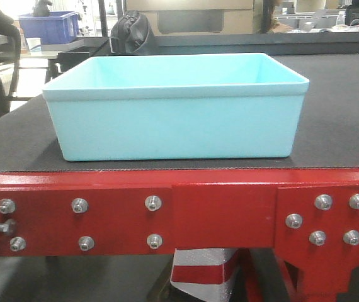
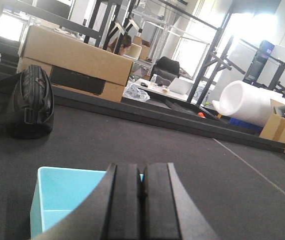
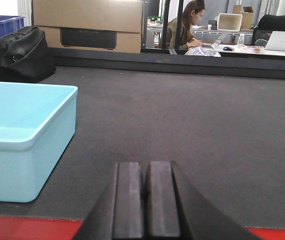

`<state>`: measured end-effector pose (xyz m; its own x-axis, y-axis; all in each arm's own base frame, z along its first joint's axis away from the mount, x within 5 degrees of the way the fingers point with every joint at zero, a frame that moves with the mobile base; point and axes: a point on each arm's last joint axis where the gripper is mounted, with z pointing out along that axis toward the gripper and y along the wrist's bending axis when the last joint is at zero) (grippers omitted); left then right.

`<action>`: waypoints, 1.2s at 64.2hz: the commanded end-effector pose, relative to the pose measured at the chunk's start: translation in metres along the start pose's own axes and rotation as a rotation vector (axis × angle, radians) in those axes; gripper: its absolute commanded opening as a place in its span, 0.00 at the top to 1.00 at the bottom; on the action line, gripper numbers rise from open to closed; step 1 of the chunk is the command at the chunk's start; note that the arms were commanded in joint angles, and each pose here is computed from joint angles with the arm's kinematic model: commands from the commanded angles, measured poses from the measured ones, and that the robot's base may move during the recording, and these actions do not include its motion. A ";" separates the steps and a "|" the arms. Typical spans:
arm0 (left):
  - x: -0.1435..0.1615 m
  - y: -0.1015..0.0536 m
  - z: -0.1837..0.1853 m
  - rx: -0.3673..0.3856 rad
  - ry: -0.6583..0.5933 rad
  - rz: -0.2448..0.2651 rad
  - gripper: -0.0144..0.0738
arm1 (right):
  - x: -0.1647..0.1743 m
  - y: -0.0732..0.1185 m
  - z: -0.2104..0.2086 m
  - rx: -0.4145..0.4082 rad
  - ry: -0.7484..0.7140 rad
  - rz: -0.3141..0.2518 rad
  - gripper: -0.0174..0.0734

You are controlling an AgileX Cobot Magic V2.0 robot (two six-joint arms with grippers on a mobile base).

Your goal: Fetch blue bin and place on conveyor start

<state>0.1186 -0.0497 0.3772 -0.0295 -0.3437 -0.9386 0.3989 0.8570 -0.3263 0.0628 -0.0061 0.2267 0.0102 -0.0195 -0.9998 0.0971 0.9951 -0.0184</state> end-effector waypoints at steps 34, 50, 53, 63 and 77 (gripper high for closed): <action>-0.004 -0.003 -0.002 0.023 -0.027 -0.001 0.96 | 0.019 0.000 -0.007 0.002 -0.016 0.011 0.99; -0.004 -0.003 -0.002 0.023 -0.027 -0.001 0.96 | 0.019 0.000 -0.007 0.002 -0.016 0.011 0.99; -0.004 -0.003 -0.002 0.023 -0.027 -0.001 0.96 | 0.019 0.000 -0.007 0.002 -0.016 0.011 0.99; -0.004 -0.003 -0.002 0.023 -0.027 -0.001 0.96 | 0.019 0.000 -0.007 0.002 -0.016 0.011 0.99; -0.004 -0.003 -0.002 0.023 -0.027 -0.001 0.96 | 0.019 0.000 -0.007 0.002 -0.016 0.011 0.99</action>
<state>0.1186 -0.0497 0.3772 -0.0295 -0.3437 -0.9386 0.3989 0.8570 -0.3263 0.0569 -0.0054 0.2066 0.0099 -0.0171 -0.9998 0.0952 0.9953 -0.0160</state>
